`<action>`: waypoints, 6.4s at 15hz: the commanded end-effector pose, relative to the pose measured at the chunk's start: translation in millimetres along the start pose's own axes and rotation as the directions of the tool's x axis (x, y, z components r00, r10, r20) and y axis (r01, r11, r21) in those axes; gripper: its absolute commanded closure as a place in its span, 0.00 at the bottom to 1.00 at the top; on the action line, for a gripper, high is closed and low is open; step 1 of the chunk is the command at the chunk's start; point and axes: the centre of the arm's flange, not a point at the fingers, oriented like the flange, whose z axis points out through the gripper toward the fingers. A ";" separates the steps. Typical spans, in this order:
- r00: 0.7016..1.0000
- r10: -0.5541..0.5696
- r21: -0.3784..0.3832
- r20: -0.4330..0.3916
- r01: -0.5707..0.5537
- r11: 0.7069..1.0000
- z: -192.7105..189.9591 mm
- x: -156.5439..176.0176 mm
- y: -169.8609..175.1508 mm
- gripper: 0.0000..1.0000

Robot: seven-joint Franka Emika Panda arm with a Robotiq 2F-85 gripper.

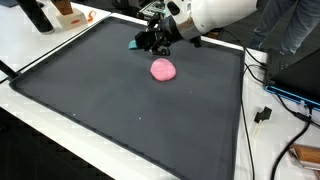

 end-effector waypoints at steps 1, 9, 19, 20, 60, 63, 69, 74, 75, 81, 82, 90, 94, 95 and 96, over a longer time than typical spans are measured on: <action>0.999 -0.031 0.033 0.021 0.030 0.999 2.9 9.2 7.6 0.75; 0.990 -0.108 0.122 0.093 0.097 0.988 2.4 30.8 25.3 0.75; 0.944 -0.237 0.277 0.228 0.171 0.945 -8.9 54.0 72.2 0.75; 0.940 -0.248 0.296 0.236 0.174 0.939 -10.7 56.2 77.1 0.75; 0.874 -0.430 0.726 0.227 0.142 0.673 -33.3 93.0 197.2 0.75; 0.820 -0.550 0.830 0.160 0.190 0.525 -16.4 106.7 192.2 0.75; 0.710 -0.704 0.944 0.016 0.222 0.246 36.4 123.9 177.2 0.75; 0.632 -0.768 0.988 -0.103 0.157 -0.003 72.7 127.1 166.0 0.75; 0.623 -0.772 0.989 -0.127 0.138 -0.051 79.8 128.4 163.6 0.75; 0.689 -0.701 0.979 -0.187 0.074 -0.189 114.1 128.9 138.7 0.75; 0.703 -0.686 0.978 -0.190 0.072 -0.197 118.3 128.6 135.4 0.75; 0.756 -0.610 0.960 -0.238 0.087 -0.267 152.9 112.5 114.2 0.75; 0.769 -0.597 0.959 -0.228 0.072 -0.274 168.3 105.3 108.0 0.75; 0.767 -0.601 0.959 -0.227 0.071 -0.273 171.5 103.2 106.2 0.75; 0.765 -0.603 0.960 -0.226 0.070 -0.271 174.0 100.8 104.5 0.75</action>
